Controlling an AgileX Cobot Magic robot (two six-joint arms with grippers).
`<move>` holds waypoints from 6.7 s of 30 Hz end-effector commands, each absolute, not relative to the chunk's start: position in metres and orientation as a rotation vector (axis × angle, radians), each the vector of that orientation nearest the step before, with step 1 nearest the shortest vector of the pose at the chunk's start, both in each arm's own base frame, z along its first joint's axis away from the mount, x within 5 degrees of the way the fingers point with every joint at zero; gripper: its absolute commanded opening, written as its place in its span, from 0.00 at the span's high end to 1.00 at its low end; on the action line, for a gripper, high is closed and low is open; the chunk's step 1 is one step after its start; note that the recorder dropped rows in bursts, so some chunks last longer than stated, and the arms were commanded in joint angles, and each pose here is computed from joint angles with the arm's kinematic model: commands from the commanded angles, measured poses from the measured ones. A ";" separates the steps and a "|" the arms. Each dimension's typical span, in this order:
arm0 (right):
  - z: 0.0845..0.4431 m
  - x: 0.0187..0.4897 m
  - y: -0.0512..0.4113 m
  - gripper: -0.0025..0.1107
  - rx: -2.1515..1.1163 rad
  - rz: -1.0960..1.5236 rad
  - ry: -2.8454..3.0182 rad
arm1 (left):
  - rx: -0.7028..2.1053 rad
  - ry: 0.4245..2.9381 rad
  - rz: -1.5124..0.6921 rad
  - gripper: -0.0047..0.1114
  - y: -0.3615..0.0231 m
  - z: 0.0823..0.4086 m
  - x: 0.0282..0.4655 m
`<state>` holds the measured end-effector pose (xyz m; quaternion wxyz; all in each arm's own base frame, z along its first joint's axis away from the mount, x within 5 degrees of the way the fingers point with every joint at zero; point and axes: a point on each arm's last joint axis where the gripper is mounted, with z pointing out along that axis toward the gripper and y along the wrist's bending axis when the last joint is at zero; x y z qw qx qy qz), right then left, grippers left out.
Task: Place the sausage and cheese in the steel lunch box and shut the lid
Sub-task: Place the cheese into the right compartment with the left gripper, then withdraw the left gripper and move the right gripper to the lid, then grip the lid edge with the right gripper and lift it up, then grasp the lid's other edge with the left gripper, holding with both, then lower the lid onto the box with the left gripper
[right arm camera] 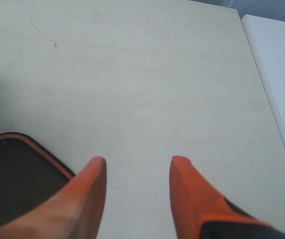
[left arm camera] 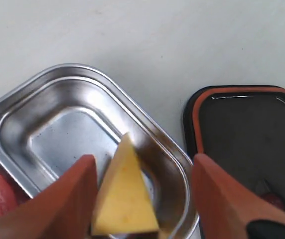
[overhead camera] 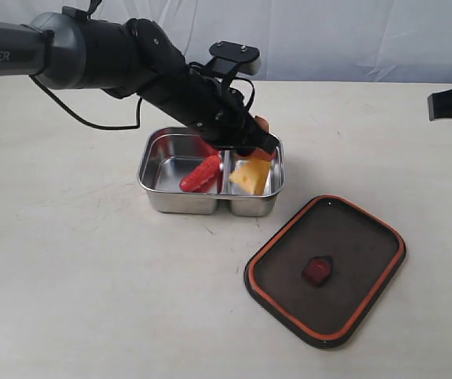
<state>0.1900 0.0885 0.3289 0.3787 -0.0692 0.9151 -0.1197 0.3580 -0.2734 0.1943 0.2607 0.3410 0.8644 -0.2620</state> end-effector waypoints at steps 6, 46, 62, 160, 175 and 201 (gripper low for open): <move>0.327 0.185 0.083 0.62 -0.172 -0.359 2.385 | 0.948 2.346 -0.753 0.50 -0.278 0.198 0.356; 0.196 0.271 0.079 0.63 -0.169 -0.100 2.957 | 0.969 2.226 -0.461 0.96 -0.146 0.306 0.188; 0.156 0.283 0.094 0.63 -0.125 0.048 3.028 | 0.997 2.273 -0.431 0.96 -0.137 0.287 0.175; 0.268 0.255 0.128 0.99 -0.560 0.722 2.426 | 0.757 2.218 -1.160 0.49 -0.183 0.288 0.179; 0.269 0.254 0.130 0.99 -0.578 0.763 2.419 | 0.718 2.215 -1.152 0.95 -0.191 0.273 0.195; 0.284 0.257 0.119 0.55 -0.545 0.590 2.316 | 0.845 2.070 -0.739 0.96 -0.184 0.293 0.221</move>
